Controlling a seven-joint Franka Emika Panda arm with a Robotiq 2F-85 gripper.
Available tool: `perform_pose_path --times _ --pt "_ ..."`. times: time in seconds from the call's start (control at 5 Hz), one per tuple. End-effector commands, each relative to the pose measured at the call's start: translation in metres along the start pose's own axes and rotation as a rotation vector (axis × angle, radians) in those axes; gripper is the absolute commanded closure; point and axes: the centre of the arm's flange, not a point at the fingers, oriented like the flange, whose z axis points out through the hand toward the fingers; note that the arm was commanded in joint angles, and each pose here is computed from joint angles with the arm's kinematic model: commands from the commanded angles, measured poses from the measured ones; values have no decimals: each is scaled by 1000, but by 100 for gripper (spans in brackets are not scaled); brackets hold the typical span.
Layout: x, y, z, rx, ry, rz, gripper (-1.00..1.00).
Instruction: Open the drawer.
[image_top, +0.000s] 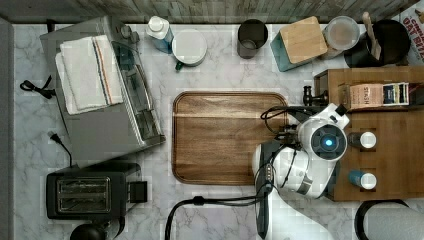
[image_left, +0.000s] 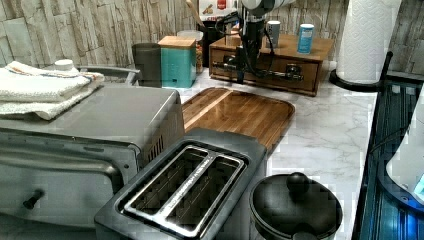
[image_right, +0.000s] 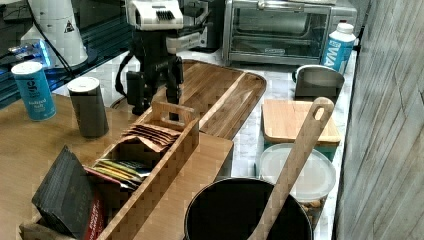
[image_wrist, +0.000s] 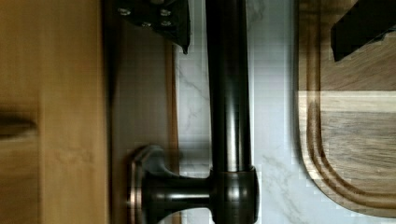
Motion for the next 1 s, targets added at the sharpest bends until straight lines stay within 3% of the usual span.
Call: perform_pose_path --times 0.2,0.4,0.6,0.8,1.0 --pt "-8 -15 5 -5 -16 -14 -100" --pt "-11 -31 -10 20 -17 -49 -100" --pt "-8 -42 -12 144 -36 -140 -100" --pt "-2 -70 -2 184 -49 -120 -100" --pt "-7 -109 -11 177 -68 -80 -100"
